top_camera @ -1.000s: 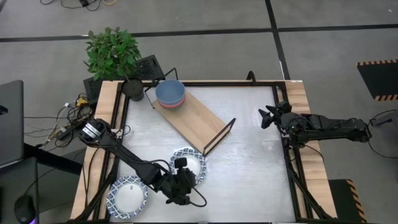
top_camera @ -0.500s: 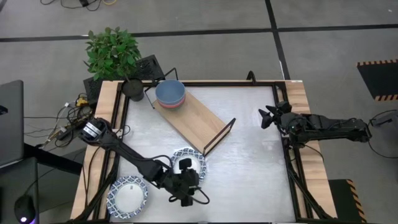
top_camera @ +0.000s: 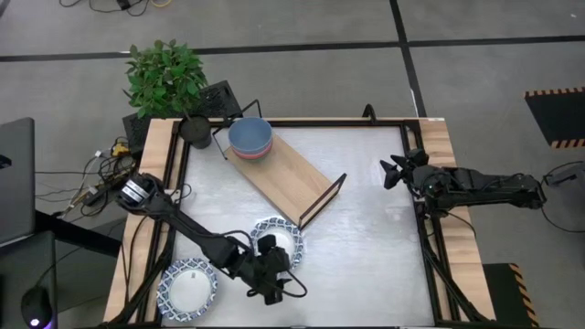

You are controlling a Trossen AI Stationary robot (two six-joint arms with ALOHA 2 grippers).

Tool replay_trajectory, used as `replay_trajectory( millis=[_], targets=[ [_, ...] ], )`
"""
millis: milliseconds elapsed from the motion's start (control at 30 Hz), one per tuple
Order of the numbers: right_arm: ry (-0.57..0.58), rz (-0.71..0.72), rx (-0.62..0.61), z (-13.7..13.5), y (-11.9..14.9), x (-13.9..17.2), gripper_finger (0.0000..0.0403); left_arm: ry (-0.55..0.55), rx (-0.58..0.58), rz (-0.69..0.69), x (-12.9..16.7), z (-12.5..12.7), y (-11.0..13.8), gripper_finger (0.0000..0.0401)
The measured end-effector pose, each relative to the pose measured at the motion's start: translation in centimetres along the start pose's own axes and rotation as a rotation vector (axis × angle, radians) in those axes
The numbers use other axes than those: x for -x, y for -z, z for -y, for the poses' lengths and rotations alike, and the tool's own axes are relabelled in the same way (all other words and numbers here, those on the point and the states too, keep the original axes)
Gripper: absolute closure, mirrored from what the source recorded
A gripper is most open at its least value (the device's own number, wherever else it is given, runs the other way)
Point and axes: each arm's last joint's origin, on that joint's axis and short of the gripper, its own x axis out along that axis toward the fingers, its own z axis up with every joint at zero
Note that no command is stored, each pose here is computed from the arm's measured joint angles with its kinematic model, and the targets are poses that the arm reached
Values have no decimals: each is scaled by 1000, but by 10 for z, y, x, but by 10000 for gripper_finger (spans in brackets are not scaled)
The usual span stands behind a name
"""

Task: Place and stack bowls onto a shelf
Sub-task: Put the top right patterned blue bowl on the shelf

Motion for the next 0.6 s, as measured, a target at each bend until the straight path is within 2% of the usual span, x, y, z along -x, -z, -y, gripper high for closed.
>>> replay_trajectory(
  millis=[267,600],
  targets=[
    [5,-7,9,1,1,0,143,-105,-96,-27,6,2,13,180],
    [6,-7,10,1,1,0,143,-86,-111,-26,0,5,16,182]
  ],
)
